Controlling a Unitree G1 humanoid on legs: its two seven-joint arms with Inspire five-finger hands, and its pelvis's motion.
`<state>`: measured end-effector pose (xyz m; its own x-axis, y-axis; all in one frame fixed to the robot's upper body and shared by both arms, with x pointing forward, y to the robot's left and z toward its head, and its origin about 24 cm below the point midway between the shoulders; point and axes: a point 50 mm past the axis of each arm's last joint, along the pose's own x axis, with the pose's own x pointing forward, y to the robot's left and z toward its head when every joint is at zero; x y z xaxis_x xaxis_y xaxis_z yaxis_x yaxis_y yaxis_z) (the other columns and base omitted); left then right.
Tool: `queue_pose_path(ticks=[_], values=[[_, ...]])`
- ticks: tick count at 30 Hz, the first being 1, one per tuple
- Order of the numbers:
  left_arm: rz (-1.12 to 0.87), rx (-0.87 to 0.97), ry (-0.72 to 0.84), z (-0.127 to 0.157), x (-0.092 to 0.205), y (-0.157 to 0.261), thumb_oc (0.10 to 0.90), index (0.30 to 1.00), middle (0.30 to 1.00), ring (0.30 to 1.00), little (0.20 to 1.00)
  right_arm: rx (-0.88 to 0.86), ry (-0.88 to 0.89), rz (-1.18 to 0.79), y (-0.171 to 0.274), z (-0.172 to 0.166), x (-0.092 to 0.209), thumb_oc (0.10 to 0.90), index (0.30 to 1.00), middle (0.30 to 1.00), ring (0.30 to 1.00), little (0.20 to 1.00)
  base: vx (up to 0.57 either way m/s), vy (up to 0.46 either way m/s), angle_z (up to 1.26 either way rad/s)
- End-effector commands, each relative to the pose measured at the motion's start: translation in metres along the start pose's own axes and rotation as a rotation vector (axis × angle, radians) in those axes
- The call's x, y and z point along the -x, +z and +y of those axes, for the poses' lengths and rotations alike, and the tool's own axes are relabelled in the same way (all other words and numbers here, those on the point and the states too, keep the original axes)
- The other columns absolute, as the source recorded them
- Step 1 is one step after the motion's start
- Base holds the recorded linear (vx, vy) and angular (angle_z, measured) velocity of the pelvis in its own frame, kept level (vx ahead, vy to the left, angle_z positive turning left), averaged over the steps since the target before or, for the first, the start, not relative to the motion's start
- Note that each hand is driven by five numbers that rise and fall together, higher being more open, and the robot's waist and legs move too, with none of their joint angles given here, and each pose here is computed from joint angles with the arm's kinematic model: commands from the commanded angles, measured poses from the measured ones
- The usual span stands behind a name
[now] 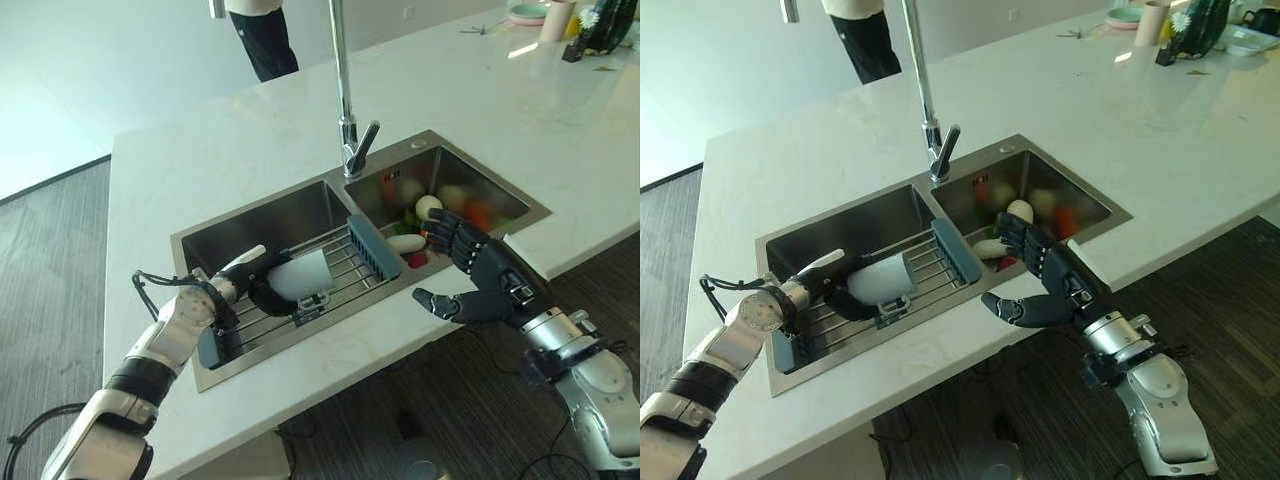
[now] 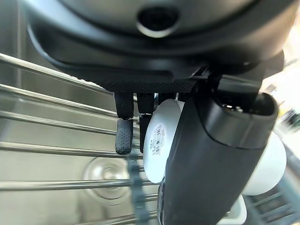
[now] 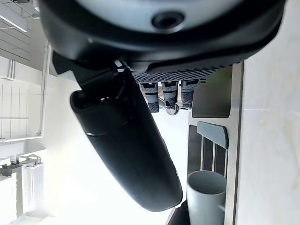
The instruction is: Place the dishes in the dishwasher.
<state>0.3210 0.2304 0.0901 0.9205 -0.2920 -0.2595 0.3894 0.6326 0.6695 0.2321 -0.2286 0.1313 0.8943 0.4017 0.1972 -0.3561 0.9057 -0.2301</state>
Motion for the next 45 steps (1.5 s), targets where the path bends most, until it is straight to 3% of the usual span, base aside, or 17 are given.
queue_pose_path(ticks=[1, 12, 22, 35, 41, 45], values=[[-0.221, -0.012, 0.303, 0.067, 0.021, 0.039, 0.4, 0.3, 0.3, 0.3, 0.3, 0.118, -0.038, -0.264, 0.051, -0.011, -0.007, 0.8, 0.9, 0.9, 0.9, 0.9, -0.02, -0.016, 0.1], [-0.533, 0.213, 0.451, 0.056, 0.059, 0.065, 0.4, 0.3, 0.3, 0.3, 0.3, 0.113, -0.1, -0.281, 0.049, -0.006, -0.004, 0.8, 0.9, 0.9, 0.9, 0.9, -0.05, -0.03, 0.12], [-0.682, 0.348, 0.659, 0.047, 0.1, 0.067, 0.4, 0.3, 0.3, 0.3, 0.3, 0.053, -0.159, -0.352, 0.055, 0.0, 0.0, 0.8, 0.9, 0.9, 0.9, 0.9, -0.04, 0.017, 0.11], [-0.634, 0.413, 0.668, 0.028, 0.129, 0.053, 0.4, 0.3, 0.3, 0.3, 0.3, -0.062, -0.176, -0.446, 0.058, 0.016, 0.004, 0.8, 0.9, 0.9, 0.9, 0.9, -0.09, 0.128, 0.42], [-0.631, 0.458, 0.637, 0.025, 0.121, 0.052, 0.4, 0.3, 0.3, 0.3, 0.3, -0.134, -0.205, -0.479, 0.055, 0.022, -0.006, 0.8, 0.9, 0.9, 0.9, 0.9, -0.04, 0.018, 0.4], [-0.72, 0.491, 0.592, 0.022, 0.112, 0.062, 0.4, 0.3, 0.3, 0.3, 0.3, -0.13, -0.251, -0.472, 0.051, 0.01, 0.005, 0.8, 0.9, 0.9, 0.9, 0.9, 0.03, -0.222, 2.79]])
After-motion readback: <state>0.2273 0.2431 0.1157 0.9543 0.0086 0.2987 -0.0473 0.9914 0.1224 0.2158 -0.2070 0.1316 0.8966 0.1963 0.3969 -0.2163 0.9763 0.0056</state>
